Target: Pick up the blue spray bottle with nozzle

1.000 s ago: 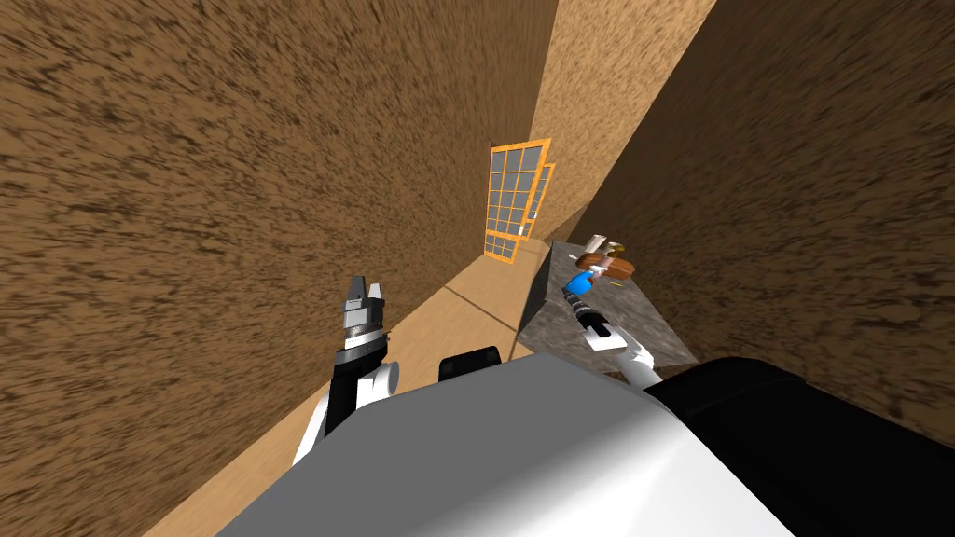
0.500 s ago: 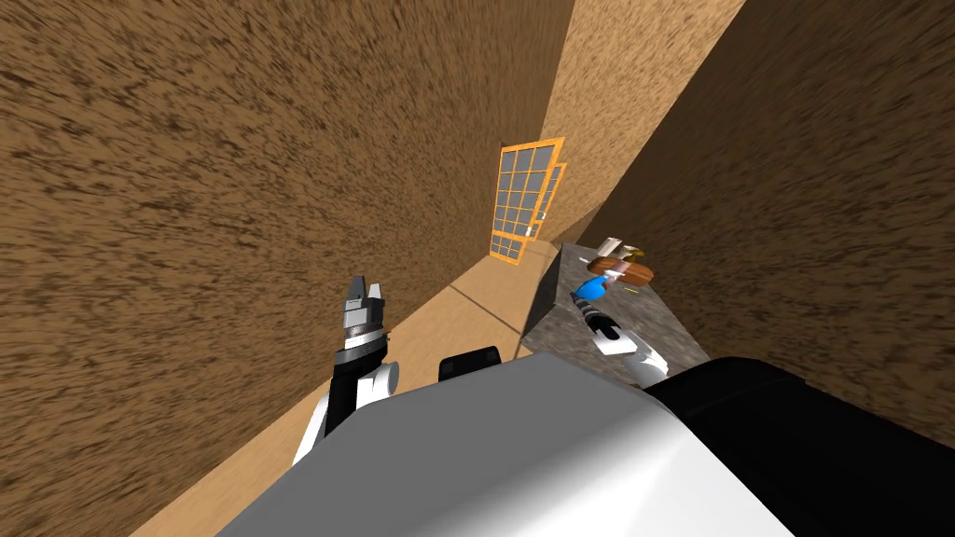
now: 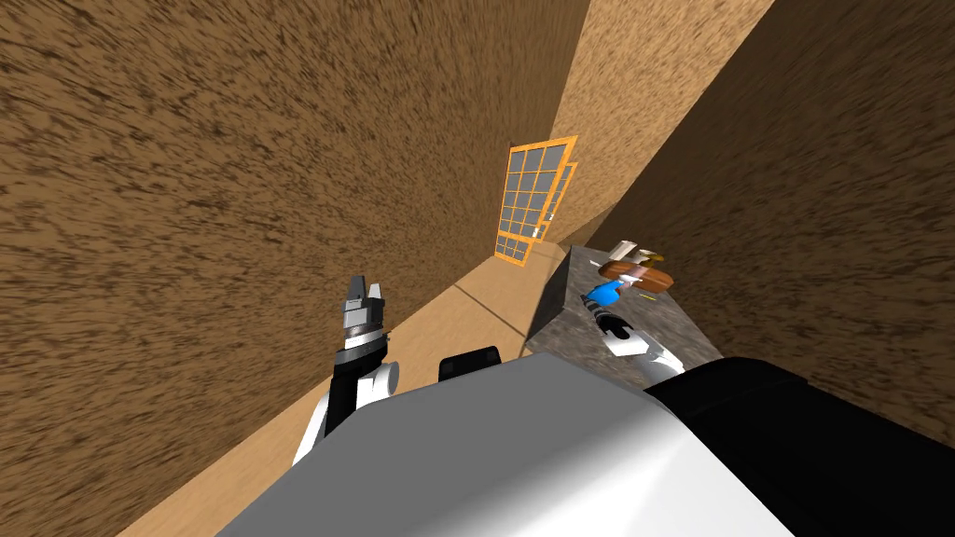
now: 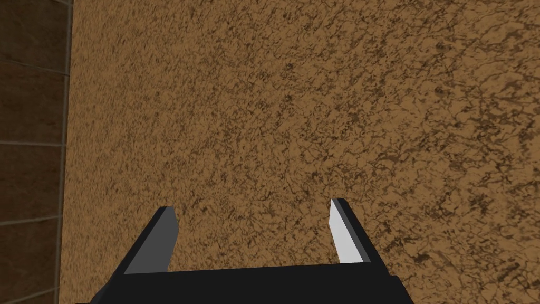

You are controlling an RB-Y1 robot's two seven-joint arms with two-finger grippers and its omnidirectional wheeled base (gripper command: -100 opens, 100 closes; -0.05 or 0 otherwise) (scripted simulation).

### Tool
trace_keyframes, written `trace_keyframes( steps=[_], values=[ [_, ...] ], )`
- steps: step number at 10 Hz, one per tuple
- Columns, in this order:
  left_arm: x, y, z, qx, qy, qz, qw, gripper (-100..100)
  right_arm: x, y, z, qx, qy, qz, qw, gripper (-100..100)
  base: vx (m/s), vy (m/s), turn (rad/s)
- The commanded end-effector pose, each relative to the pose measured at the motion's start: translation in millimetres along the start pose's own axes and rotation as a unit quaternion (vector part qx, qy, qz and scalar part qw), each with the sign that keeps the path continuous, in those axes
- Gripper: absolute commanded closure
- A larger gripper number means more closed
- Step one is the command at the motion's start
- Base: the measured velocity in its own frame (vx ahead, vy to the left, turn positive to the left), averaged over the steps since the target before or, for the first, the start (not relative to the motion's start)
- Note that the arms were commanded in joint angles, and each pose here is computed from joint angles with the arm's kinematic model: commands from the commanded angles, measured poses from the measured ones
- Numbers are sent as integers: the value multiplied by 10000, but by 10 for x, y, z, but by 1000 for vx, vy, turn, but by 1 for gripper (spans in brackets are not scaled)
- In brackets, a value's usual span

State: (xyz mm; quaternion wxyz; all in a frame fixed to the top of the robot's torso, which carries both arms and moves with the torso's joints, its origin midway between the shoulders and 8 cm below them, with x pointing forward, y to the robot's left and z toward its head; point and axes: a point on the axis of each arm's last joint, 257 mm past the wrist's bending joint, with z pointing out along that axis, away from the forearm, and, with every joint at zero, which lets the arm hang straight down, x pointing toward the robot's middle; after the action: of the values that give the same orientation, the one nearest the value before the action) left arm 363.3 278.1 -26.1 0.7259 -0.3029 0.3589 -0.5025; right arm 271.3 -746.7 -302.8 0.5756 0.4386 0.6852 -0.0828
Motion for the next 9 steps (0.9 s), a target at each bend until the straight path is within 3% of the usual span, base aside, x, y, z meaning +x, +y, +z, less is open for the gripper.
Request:
trace_keyframes(
  steps=[1, 2, 3, 4, 5, 6, 7, 8, 9],
  values=[
    [0, 0, 0, 0, 0, 0, 10000, 0, -91, -207, 21, 238, -17, -88, 9997, -100, 21, 35, 120],
    [0, 0, 0, -1, 0, 1, 10000, 0, -68, -295, 9, 324, 7, -86, 9994, -100, 15, 24, -10],
    [-1, 0, 0, -1, 0, 1, 10000, 0, -293, -444, 34, 528, -100, -254, 9982, -100, 22, 57, 222],
    [0, 0, 0, 0, 0, 0, 10000, 0, -249, -613, 1, 694, -54, -249, 9973, -100, 21, 50, 116],
    [-1, 0, 0, -1, 0, 1, 10000, 0, -243, -636, -4, 717, -48, -248, 9971, -100, 9, 21, -32],
    [-1, 0, 0, -1, 0, 1, 10000, 0, -457, -825, -7, 966, -139, -397, 9944, -100, 20, 42, 203],
    [0, 0, 0, 0, 0, 0, 10000, 0, -424, -957, -42, 1097, -103, -391, 9931, -100, 24, 38, 115],
    [-1, 0, 0, -1, 0, 1, 10000, 0, -642, -1102, -52, 1309, -200, -525, 9898, -100, 37, 53, 220],
    [0, 0, 0, 0, 0, 0, 10000, 0, -642, -1101, -52, 1307, -200, -525, 9898, -100, 27, 40, 75]
  ],
)
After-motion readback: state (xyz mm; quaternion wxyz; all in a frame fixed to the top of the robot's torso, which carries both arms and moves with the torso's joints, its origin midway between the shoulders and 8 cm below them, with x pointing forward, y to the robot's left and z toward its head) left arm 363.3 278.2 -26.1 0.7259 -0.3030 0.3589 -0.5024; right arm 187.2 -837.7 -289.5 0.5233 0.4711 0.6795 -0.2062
